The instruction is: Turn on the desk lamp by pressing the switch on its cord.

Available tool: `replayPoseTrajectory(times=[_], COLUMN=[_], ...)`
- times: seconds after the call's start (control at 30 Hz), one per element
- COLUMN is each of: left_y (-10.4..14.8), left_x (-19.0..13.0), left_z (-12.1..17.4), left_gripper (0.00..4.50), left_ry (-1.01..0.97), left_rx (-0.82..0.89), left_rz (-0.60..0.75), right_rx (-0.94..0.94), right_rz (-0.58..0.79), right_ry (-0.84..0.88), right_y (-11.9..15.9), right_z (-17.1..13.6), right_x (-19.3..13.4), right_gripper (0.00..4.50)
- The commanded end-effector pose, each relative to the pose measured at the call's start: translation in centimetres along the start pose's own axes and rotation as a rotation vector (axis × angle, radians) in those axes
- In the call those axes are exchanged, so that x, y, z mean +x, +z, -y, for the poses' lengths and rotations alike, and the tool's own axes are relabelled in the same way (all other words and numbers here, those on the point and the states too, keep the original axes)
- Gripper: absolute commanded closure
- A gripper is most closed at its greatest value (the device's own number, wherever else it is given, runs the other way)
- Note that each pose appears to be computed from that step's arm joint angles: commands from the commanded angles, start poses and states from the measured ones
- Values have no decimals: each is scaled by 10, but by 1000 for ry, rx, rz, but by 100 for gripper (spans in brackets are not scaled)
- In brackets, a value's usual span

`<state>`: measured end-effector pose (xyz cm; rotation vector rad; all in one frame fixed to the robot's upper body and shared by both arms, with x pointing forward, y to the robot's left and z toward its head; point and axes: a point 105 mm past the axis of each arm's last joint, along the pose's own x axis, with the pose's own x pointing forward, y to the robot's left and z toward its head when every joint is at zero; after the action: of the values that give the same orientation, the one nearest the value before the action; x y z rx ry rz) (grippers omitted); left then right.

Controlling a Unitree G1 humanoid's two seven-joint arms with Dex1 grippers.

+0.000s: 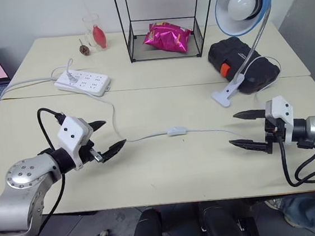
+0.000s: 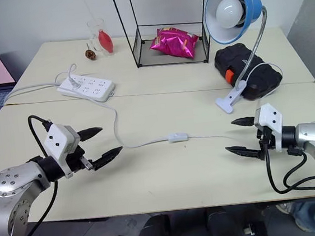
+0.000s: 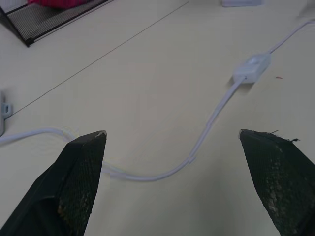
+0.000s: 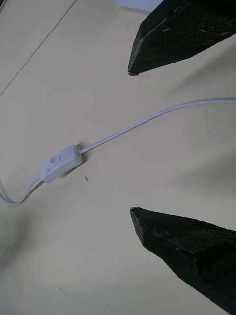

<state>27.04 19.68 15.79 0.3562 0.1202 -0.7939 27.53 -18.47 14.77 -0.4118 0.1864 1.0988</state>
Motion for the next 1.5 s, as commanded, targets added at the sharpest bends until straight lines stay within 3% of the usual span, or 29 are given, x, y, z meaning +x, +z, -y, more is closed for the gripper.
replayPoseTrajectory(times=[0.03,0.23,0.47,0.8,1.27,1.5], left_y=[11,8,8,-5,-9,-13], left_x=[2,27,77,129,149,155], left_z=[1,10,16,23,39,42], left_gripper=[1,1,1,1,1,132], left_ry=[-11,-113,-313,-516,-611,-615], left_rx=[7,27,-44,-96,-162,-165], left_rz=[53,42,39,-52,-78,-90], right_rx=[-31,-8,42,84,96,99], right_rz=[23,49,21,8,29,38], right_ry=[13,13,-37,-99,-113,-117], right_y=[9,16,13,17,27,31], right_z=[-1,-6,-21,-40,-44,-42], right_x=[3,7,13,10,11,10], right_gripper=[0,0,0,0,0,0])
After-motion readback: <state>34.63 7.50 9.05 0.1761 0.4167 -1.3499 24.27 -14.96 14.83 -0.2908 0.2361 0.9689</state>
